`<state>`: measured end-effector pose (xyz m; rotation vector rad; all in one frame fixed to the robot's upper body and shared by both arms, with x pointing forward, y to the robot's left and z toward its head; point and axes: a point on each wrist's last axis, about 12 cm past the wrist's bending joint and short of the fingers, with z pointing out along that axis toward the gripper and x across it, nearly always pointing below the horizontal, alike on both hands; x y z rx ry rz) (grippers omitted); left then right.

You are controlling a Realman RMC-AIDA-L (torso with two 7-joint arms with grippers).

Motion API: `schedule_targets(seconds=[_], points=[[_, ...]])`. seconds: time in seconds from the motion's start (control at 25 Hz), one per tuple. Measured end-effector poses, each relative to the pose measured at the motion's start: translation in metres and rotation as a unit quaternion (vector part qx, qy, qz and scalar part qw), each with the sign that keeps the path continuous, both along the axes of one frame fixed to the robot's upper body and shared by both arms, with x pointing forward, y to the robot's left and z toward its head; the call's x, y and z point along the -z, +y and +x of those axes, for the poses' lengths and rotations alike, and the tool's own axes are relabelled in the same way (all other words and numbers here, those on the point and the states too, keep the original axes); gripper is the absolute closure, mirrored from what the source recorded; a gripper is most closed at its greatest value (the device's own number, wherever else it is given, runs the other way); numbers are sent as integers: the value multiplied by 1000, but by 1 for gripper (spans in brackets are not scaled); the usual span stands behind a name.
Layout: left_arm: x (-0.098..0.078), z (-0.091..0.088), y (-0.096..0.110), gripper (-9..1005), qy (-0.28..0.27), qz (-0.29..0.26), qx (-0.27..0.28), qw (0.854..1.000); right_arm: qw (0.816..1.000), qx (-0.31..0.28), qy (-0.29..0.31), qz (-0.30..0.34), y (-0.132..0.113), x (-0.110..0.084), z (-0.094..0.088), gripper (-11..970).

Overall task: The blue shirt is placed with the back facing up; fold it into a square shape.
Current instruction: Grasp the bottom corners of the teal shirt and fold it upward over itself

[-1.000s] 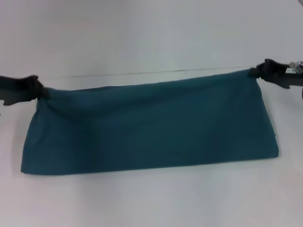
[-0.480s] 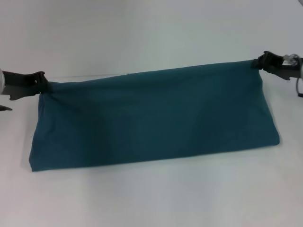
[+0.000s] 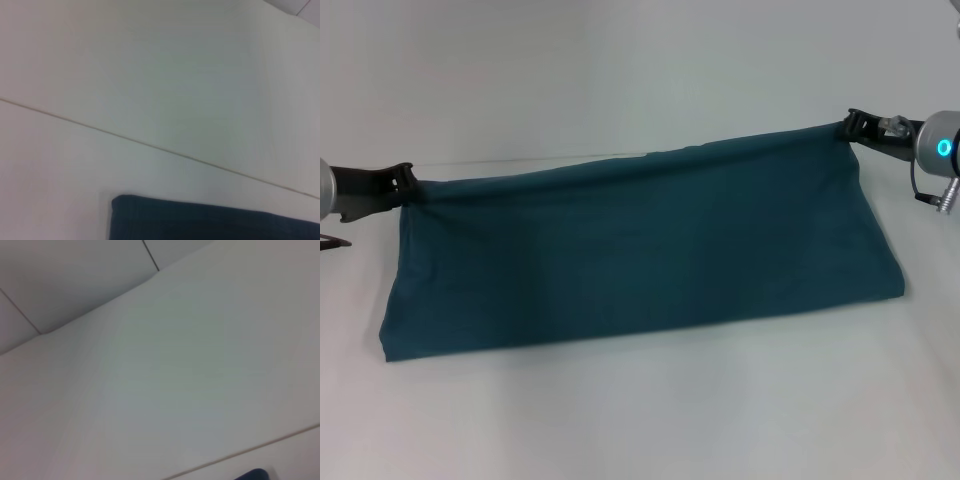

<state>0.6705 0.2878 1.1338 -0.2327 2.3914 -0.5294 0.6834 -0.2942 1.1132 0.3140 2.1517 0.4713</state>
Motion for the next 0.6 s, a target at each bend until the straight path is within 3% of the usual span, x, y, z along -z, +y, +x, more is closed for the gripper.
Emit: schedule_targets(seconds=[0.52, 0.6], points=[[0, 2, 1, 963, -18, 1, -14, 1000, 1000, -4, 5, -14, -4, 0, 2, 862], [1, 1, 2, 908, -20, 0, -20, 1000, 1000, -1, 4, -15, -8, -3, 3, 817]])
